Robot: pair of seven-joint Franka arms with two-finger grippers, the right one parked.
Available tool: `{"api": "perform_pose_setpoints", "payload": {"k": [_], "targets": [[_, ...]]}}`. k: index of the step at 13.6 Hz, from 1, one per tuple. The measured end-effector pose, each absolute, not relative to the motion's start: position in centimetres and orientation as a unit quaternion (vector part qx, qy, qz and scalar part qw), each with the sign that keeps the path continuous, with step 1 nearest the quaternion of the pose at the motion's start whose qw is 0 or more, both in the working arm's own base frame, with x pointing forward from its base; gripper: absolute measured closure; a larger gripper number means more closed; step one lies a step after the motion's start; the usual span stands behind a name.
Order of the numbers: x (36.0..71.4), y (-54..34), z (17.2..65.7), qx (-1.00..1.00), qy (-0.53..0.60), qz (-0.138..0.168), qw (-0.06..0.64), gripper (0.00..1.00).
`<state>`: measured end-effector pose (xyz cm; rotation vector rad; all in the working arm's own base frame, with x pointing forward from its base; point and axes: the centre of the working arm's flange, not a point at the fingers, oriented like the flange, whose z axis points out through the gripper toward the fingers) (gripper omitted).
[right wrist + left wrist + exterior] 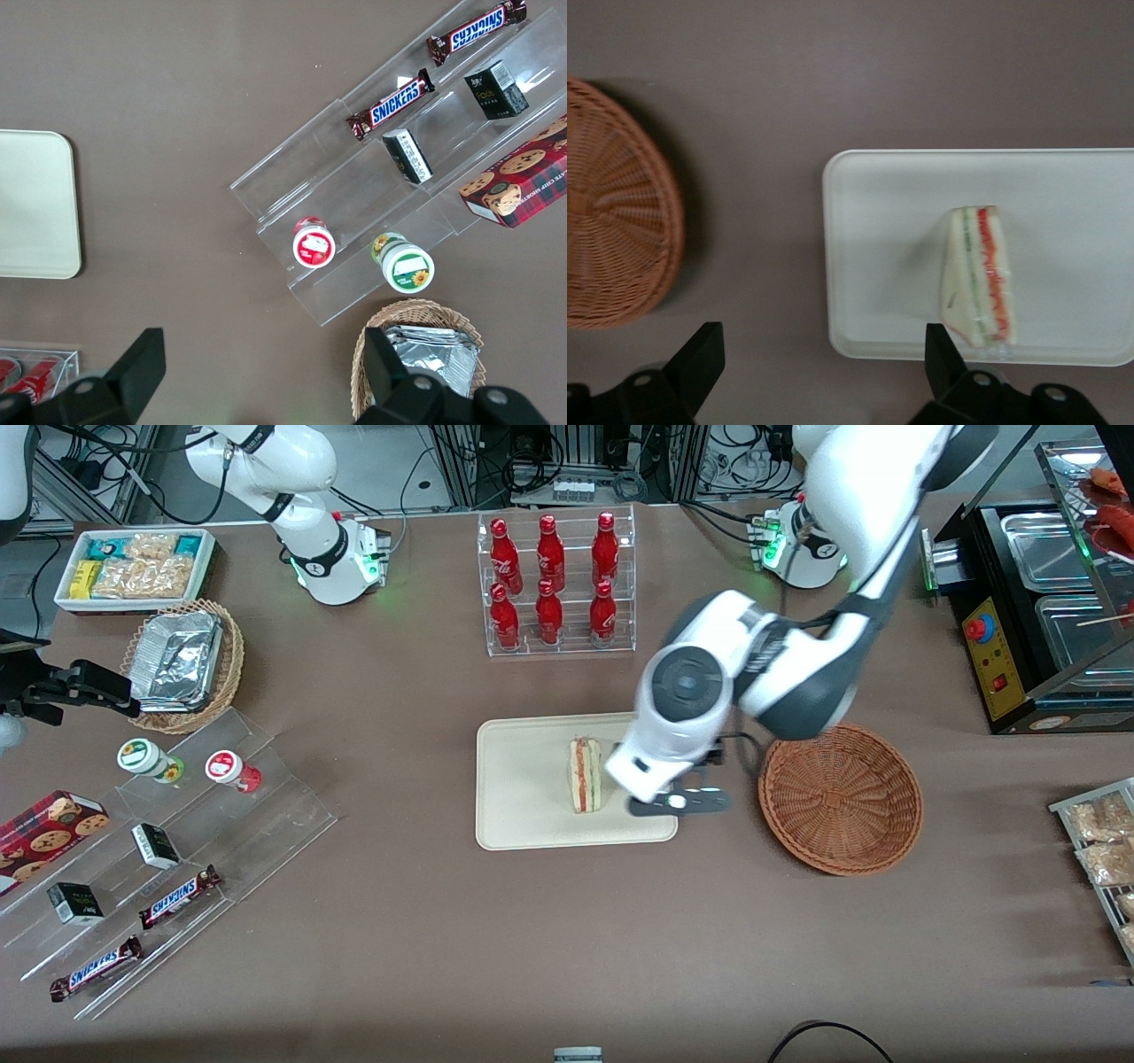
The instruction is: Place sandwich from basket to tray
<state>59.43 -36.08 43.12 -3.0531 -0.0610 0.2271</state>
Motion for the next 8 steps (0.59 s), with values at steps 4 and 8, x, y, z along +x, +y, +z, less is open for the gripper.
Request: {"api": "perform_pose_setpoints", "payload": {"k": [4, 8], "targets": [[61.2, -26.8, 46.6, -0.993, -0.031, 0.102, 0.050, 0.00], [62.4, -21.9, 47.1, -0.992, -0.044, 0.105, 0.047, 0.00]]}}
